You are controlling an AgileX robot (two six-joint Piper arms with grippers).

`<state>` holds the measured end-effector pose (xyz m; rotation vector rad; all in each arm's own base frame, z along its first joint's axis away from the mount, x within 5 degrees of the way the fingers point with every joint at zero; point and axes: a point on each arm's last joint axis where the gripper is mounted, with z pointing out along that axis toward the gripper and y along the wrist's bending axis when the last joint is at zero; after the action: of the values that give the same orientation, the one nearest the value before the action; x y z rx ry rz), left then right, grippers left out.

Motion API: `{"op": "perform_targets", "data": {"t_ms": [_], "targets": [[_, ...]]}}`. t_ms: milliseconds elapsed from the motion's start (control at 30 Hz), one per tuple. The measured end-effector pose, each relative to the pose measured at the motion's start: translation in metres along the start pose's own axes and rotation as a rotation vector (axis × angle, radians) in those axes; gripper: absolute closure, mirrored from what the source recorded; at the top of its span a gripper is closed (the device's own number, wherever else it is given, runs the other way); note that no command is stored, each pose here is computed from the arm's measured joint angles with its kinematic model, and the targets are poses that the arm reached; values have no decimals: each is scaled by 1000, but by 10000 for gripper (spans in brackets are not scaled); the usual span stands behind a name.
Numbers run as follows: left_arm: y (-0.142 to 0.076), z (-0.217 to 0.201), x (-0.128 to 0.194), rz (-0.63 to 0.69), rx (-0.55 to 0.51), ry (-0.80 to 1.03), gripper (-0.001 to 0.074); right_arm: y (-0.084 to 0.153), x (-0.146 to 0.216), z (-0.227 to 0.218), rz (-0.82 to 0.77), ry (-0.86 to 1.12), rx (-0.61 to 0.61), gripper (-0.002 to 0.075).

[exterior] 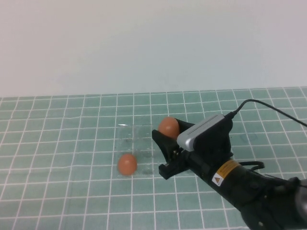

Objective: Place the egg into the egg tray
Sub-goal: Place the egg in the egg tray

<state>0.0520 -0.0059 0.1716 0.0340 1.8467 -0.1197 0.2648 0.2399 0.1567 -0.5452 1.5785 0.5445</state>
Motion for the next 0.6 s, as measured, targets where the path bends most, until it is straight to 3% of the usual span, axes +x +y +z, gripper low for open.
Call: {"op": "perform_targets", "data": {"t_ms": [600], "targets": [[0, 0, 0, 0, 0, 0, 736, 13, 34, 18, -15, 44, -142, 349]]}}
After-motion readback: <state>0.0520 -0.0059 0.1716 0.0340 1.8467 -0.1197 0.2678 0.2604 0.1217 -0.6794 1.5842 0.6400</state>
